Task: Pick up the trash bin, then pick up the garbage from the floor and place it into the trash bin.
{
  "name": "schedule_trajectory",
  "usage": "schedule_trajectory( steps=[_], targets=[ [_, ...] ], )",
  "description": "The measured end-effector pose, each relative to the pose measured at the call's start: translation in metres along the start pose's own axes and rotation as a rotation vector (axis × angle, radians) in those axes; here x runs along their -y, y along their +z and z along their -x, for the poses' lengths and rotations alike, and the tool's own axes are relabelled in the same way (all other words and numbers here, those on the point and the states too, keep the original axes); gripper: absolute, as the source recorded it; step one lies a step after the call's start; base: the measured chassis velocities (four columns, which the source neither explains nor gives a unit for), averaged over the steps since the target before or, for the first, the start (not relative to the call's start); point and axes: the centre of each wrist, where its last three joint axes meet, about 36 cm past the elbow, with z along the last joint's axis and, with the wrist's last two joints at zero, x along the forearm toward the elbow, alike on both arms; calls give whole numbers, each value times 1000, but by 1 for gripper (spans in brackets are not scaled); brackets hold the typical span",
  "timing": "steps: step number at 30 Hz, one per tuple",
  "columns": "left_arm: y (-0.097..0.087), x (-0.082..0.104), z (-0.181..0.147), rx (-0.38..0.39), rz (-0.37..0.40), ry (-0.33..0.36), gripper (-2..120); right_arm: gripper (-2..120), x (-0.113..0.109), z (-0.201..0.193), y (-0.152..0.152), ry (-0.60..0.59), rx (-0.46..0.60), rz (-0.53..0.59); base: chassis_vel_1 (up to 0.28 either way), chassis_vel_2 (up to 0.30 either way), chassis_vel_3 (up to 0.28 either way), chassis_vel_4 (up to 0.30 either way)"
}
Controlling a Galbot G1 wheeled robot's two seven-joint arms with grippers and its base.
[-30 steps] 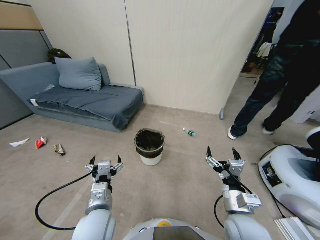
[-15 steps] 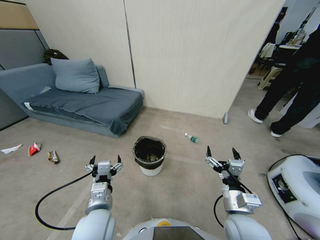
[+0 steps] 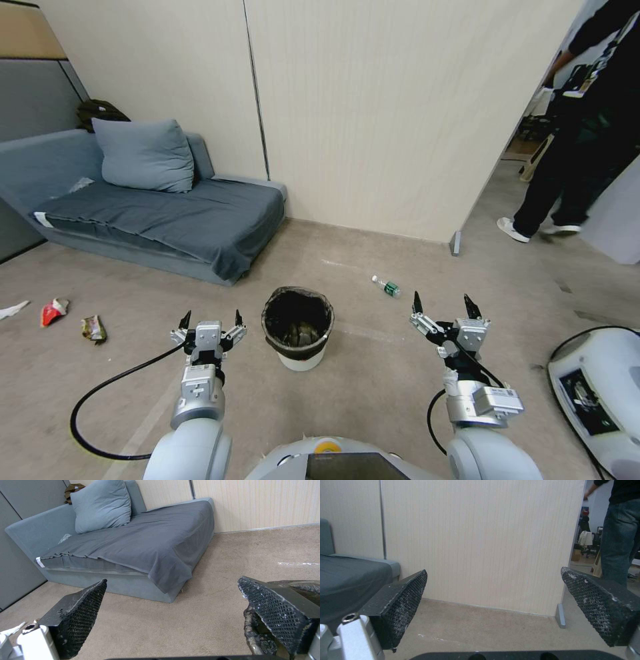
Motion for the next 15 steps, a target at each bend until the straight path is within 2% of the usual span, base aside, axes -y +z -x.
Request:
schedule_trajectory(
  steps=[15],
  targets=[
    [0,0,0,1,1,0,100,100,-3,-1,1,-10,32,-23,0,0,0,0]
  ],
)
